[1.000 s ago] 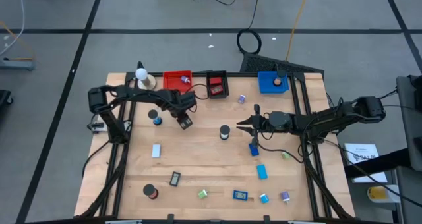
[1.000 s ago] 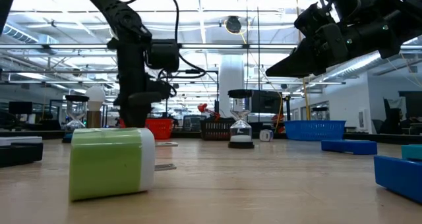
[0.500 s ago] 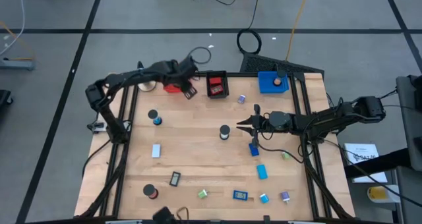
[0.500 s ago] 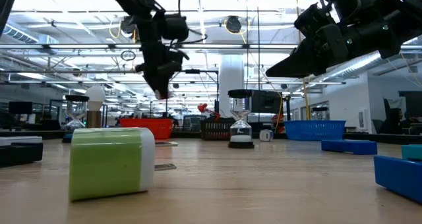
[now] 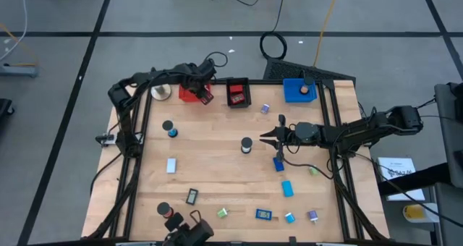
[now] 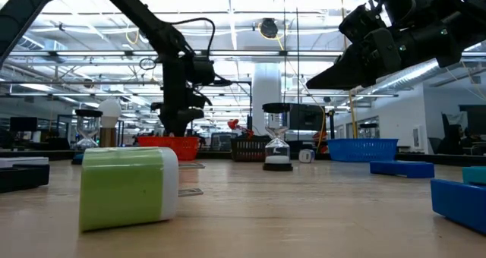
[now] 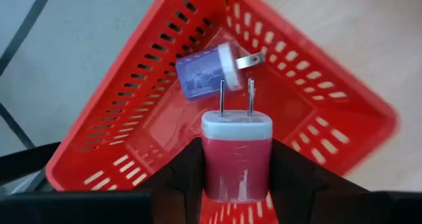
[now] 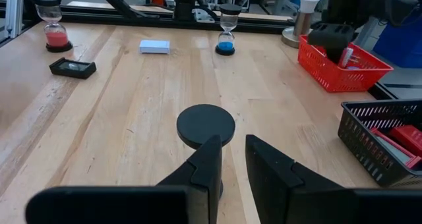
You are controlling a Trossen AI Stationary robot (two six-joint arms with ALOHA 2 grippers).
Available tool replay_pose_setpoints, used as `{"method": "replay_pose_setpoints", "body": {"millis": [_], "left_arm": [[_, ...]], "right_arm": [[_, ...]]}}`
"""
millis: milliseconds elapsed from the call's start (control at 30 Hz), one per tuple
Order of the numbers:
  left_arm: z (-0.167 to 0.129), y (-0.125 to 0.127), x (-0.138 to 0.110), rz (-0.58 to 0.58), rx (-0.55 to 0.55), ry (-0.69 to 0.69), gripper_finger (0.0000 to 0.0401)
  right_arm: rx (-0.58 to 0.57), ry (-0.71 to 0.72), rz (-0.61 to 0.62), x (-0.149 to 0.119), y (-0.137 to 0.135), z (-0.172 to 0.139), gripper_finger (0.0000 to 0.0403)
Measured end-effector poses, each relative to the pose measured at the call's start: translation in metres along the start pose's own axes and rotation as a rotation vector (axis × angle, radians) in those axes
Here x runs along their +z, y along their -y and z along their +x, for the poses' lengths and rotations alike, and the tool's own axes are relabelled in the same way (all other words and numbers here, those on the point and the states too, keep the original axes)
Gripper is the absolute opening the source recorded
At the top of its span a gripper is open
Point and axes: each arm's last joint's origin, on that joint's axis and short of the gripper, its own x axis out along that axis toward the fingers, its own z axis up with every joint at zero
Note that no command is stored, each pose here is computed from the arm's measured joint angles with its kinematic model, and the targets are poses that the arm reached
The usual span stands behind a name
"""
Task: Pick & Place Office items
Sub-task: Put the pink charger adapter into the red bin
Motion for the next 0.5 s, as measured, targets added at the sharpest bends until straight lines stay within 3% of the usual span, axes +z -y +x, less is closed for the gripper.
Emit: {"method": "replay_pose_setpoints", "body": {"millis": [500], "left_arm": [[0.0052,0.0006,0.0029,-0.036,-0.130,0.030,0.0139]], "right_arm": [[0.000,0.000,-0.004,0.0000,0.0000,0.0000,0.0064]]}}
